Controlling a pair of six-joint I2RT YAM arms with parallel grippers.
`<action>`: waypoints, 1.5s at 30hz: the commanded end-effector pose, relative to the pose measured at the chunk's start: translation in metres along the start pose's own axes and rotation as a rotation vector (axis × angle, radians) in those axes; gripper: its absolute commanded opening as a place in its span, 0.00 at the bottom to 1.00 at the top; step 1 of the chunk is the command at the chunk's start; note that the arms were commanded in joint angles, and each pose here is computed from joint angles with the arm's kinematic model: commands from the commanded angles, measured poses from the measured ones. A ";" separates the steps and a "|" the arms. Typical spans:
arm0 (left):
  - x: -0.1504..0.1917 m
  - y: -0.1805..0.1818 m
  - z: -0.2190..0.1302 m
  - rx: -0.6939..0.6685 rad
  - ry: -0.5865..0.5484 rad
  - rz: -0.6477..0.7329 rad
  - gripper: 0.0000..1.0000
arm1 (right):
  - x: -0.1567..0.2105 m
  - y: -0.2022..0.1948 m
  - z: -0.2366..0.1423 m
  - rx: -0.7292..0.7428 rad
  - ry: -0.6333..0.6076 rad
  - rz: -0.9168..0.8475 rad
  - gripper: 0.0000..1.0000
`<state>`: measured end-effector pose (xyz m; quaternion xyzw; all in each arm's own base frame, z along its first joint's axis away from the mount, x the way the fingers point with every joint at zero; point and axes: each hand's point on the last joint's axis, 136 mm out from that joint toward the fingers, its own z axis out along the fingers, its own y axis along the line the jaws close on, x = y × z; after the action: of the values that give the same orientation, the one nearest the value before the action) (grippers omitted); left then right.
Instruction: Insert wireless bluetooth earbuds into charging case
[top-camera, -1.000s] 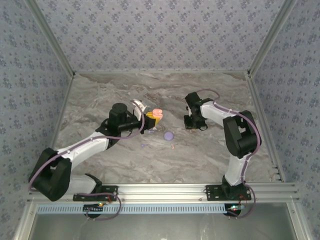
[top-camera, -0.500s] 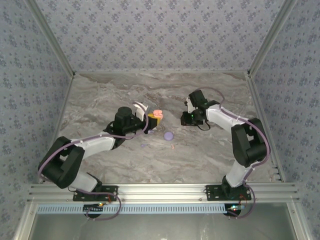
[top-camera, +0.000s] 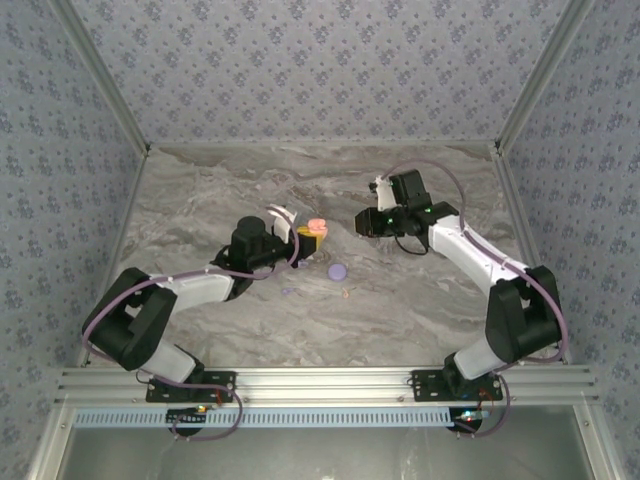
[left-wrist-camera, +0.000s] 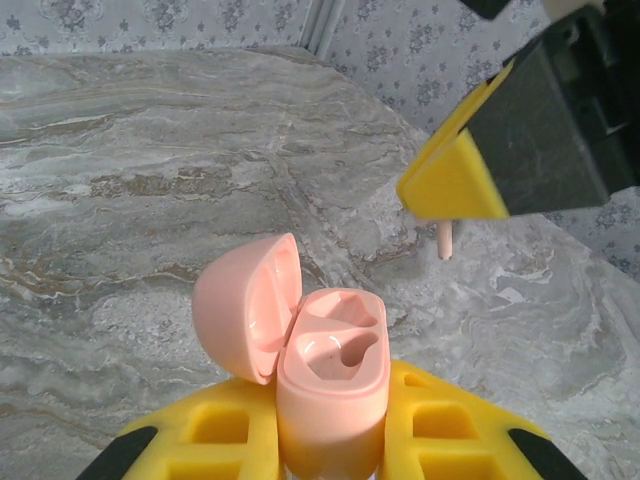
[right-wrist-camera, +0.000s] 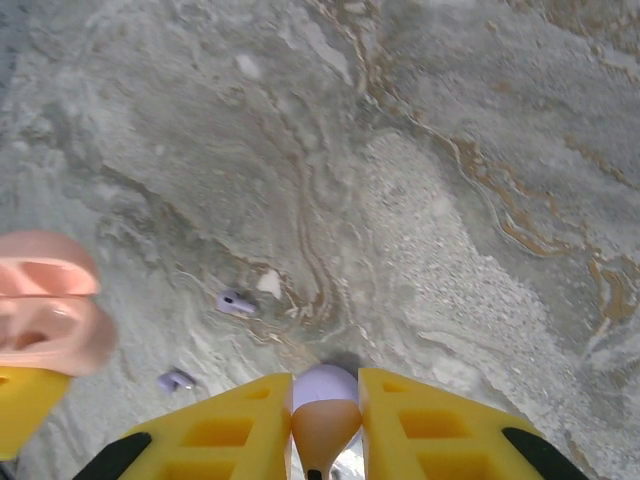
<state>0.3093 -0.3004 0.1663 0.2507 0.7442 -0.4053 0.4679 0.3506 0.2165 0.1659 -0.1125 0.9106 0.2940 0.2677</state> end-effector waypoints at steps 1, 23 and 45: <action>-0.007 -0.009 0.002 0.031 -0.042 0.042 0.19 | -0.009 0.023 -0.012 -0.077 -0.041 -0.023 0.23; -0.017 -0.026 0.001 0.075 -0.112 0.116 0.19 | -0.039 0.095 -0.035 -0.223 -0.181 -0.140 0.24; -0.031 -0.030 0.002 0.071 -0.164 0.071 0.19 | -0.039 0.106 -0.025 -0.203 -0.222 -0.162 0.25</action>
<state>0.2991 -0.3144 0.1889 0.2678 0.6977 -0.4222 0.5131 0.3339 0.2867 0.2425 -0.1831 0.8375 0.3687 0.3593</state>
